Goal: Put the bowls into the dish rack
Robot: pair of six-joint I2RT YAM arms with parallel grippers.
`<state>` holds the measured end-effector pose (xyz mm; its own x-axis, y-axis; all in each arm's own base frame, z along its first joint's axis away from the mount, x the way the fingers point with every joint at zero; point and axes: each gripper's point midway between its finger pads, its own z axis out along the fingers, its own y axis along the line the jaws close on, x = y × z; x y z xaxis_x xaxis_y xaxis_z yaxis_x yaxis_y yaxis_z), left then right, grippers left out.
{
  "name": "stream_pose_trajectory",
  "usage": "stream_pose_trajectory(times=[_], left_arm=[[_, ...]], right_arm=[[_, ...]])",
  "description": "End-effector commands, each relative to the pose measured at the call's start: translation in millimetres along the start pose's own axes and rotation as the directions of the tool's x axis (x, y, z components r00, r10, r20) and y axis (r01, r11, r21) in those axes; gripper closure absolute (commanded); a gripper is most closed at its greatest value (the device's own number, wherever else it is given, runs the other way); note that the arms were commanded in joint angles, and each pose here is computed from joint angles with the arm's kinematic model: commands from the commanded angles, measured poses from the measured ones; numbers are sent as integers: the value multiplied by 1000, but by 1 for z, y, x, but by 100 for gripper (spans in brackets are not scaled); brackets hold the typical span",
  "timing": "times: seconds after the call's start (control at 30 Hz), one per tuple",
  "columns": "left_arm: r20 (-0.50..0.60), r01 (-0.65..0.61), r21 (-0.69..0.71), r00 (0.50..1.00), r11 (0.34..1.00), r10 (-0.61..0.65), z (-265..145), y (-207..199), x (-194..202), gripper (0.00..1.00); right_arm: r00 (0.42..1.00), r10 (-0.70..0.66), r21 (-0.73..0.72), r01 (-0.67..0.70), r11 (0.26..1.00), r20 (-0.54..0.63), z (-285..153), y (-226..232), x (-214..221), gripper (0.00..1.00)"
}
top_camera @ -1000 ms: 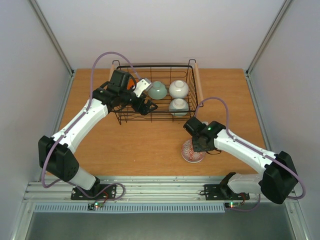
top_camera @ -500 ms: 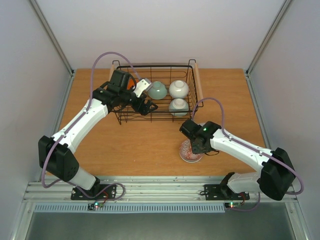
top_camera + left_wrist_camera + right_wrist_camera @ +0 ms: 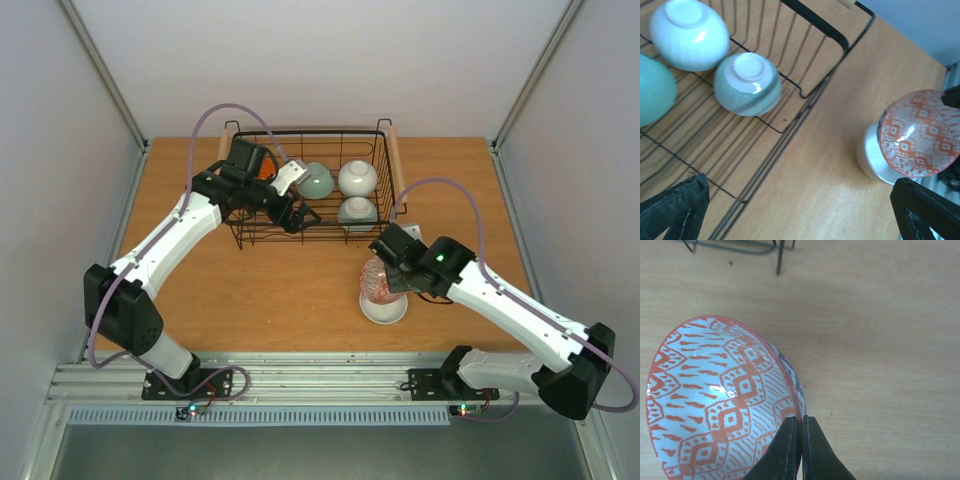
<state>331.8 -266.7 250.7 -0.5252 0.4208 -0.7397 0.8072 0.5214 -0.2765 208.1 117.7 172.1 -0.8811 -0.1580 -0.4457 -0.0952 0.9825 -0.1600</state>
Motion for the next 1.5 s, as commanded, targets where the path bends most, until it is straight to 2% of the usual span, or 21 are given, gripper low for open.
stream_pose_trajectory(times=[0.0,0.17,0.3,0.53,0.73,0.87,1.1,1.13,1.47], left_arm=[[0,-27,135,1000,991,27,-1,-32,-6,1],[34,-21,365,999,931,9,-12,-72,-11,1],[59,-17,523,998,852,-17,-24,-98,-17,1],[75,-2,633,995,774,-59,-34,-115,-23,1],[46,41,695,994,718,-102,-27,-123,-21,1],[24,39,717,997,696,-80,-17,-138,-15,1],[19,6,811,999,585,-37,-26,-174,-15,1],[-2,31,819,999,574,-50,-28,-177,-16,1],[-84,91,819,996,567,-38,-9,-191,-2,0]], right_arm=[[990,-3,-46,10,999,141,-30,-3,-27,99],[963,33,-119,-1,993,268,-50,-2,-46,99],[910,71,-210,18,978,409,-68,2,-60,99],[754,244,-452,78,889,610,-112,3,-64,99],[690,311,-552,155,819,654,-135,5,-55,99],[657,334,-596,220,772,676,-146,11,-48,99],[617,355,-623,293,725,703,-161,11,-37,99],[617,352,-623,298,723,704,-162,11,-36,99],[615,344,-618,310,723,710,-158,12,-33,99]])
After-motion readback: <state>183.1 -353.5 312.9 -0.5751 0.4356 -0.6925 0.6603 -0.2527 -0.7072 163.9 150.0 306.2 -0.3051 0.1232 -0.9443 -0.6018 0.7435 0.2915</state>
